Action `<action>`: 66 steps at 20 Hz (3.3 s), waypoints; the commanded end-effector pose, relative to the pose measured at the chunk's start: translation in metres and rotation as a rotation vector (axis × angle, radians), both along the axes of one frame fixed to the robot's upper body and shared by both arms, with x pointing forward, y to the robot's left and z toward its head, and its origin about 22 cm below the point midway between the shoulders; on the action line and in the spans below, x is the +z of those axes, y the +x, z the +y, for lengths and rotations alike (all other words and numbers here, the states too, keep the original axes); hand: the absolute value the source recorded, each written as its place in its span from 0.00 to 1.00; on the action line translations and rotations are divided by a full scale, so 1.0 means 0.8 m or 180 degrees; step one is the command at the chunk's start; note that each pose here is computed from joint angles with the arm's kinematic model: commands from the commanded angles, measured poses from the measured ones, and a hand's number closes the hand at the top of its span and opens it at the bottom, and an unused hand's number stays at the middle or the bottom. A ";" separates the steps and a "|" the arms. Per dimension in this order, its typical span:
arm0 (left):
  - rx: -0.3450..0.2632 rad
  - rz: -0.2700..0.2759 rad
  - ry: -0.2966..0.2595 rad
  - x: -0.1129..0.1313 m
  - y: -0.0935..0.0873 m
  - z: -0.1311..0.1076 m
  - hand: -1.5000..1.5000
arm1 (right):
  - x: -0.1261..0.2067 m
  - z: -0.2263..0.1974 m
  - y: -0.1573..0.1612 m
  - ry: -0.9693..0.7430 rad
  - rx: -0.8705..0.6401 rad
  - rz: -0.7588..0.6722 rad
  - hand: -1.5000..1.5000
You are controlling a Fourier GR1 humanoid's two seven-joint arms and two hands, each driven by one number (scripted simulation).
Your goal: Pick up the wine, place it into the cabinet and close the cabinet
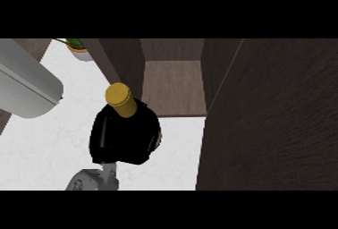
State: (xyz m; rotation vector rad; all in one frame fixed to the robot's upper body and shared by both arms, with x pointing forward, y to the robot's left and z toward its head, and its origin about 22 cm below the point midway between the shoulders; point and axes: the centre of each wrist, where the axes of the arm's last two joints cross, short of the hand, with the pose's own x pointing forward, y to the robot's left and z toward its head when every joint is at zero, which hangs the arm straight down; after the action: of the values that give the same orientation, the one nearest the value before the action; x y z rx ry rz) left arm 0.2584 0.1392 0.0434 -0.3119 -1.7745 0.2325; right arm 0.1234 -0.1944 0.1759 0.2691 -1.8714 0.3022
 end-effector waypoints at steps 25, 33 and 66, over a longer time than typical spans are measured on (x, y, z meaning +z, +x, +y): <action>0.0287 0.0520 0.0489 -0.064 0.086 -0.071 1.00 | 0.031 -0.016 -0.034 0.0196 0.0193 -0.0188 0.00; 0.0382 0.0579 0.0197 -0.083 0.095 -0.067 1.00 | 0.032 -0.023 -0.048 0.0178 0.0168 -0.0173 0.00; 0.1386 0.0511 0.1201 -0.002 0.222 -0.025 0.00 | 0.017 -0.021 -0.026 0.0206 0.0252 -0.0173 0.00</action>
State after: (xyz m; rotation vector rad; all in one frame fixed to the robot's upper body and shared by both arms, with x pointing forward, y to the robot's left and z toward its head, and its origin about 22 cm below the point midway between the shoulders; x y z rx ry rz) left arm 0.4241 0.0997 0.0303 0.2111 -1.6346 0.2448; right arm 0.1257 -0.2064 0.1696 0.2838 -1.8840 0.3245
